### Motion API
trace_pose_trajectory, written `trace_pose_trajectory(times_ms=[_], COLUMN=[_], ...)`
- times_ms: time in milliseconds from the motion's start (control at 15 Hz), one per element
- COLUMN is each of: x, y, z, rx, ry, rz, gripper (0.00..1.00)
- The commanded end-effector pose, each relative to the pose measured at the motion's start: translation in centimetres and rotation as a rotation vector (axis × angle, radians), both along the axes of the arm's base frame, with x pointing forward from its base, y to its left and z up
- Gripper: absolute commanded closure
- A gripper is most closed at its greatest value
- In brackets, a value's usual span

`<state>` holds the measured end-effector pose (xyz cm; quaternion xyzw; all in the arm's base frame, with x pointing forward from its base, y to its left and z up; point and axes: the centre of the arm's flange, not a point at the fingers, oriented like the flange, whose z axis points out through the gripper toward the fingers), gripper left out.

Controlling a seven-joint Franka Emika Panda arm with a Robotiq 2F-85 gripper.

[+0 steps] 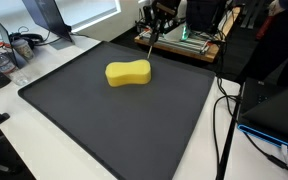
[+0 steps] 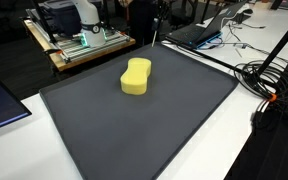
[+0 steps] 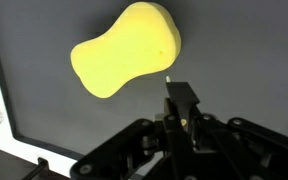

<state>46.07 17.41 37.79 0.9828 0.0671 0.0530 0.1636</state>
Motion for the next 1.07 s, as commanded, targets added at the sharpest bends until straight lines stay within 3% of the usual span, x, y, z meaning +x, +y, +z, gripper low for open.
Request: trace_pose_trajectory(times_ms=[0,533,1000], x=[2.0,3.9,5.8], y=[4.0,10.7,12.8], z=[-1.7,-8.0,-13.7], rx=[-0.124,-0.331,-0.385], ry=[0.05,0.158,0.232], rz=[0.047,0.18,0.187], gripper=[0.97,0.97,0.97])
